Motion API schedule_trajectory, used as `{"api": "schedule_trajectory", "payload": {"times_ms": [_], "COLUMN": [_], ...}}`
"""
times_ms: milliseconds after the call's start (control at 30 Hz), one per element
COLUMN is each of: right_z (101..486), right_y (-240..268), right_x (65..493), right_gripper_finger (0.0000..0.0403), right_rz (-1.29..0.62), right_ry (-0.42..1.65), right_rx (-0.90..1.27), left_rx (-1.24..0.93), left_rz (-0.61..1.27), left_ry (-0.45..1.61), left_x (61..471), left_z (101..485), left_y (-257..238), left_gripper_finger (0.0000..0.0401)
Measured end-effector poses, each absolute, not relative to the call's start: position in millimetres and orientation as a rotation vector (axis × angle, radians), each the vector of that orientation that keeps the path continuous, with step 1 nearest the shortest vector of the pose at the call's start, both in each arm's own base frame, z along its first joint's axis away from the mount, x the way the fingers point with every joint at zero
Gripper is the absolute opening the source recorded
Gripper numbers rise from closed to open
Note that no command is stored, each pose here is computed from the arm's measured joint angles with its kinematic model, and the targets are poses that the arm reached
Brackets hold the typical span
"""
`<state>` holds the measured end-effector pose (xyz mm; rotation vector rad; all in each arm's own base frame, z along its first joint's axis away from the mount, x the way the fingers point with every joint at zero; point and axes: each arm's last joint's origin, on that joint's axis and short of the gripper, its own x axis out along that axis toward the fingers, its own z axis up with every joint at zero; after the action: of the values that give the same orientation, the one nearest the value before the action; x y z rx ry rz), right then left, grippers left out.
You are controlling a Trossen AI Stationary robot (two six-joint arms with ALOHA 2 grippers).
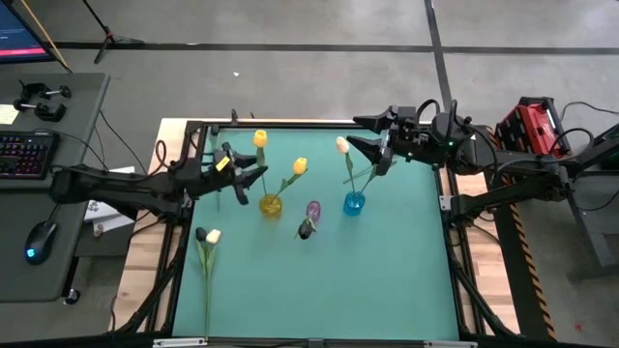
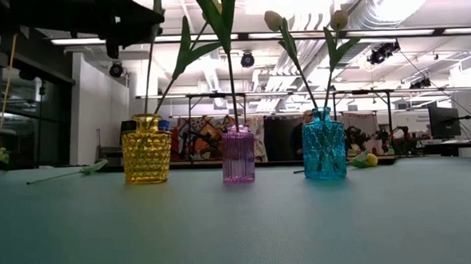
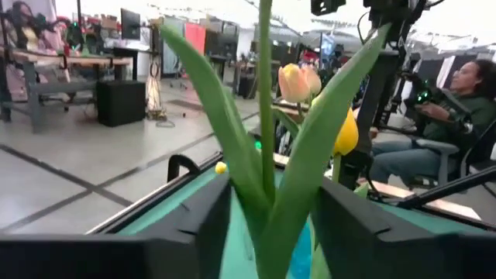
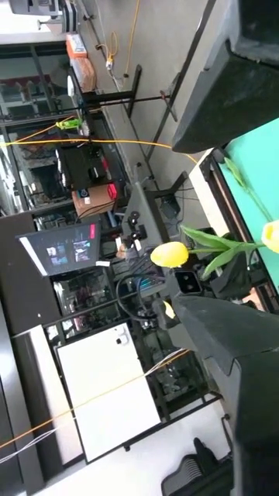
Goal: Sort flowers into vase by color
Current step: Put the left yellow tulip into the yellow flower vase, then put the yellow tulip into the yellow flower vase
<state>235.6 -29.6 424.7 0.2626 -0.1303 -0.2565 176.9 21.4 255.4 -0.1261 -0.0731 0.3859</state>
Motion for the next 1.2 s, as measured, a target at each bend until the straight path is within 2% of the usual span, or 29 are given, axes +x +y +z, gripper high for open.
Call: {"api": "schedule_trajectory", "payload": {"times_ms": [167, 333, 633, 733, 900, 1067, 1200], "right_z": [425, 425, 433, 441, 443, 417, 381], "right_y": [-30, -30, -30, -36, -56, -98, -148], "right_x": [236, 236, 228, 215, 188, 169, 158], "right_gripper_finger": [0.0307, 0.0307, 0.0307, 0.0307, 0.0307, 0.0307, 0.0307], "right_rz": [-0.257, -0.258, -0.300, -0.454, -0.827, -1.074, -1.207], "right_ry": [-0.128, -0.127, -0.192, -0.264, -0.308, -0.218, -0.034], "right_rx": [0.249, 0.244, 0.248, 0.271, 0.338, 0.559, 0.778], "left_rx": [-0.128, -0.144, -0.086, -0.069, -0.058, -0.082, -0.136], "left_rz": [0.389, 0.393, 0.409, 0.465, 0.552, 0.583, 0.588], "left_ry": [-0.015, 0.034, -0.120, -0.158, -0.178, -0.182, -0.184], "left_x": [174, 174, 162, 155, 148, 149, 152], "left_z": [267, 280, 340, 361, 383, 385, 383], "left_y": [21, 21, 21, 22, 24, 27, 28], "left_gripper_finger": [0.0220, 0.0262, 0.0285, 0.0285, 0.0285, 0.0285, 0.0285]}}
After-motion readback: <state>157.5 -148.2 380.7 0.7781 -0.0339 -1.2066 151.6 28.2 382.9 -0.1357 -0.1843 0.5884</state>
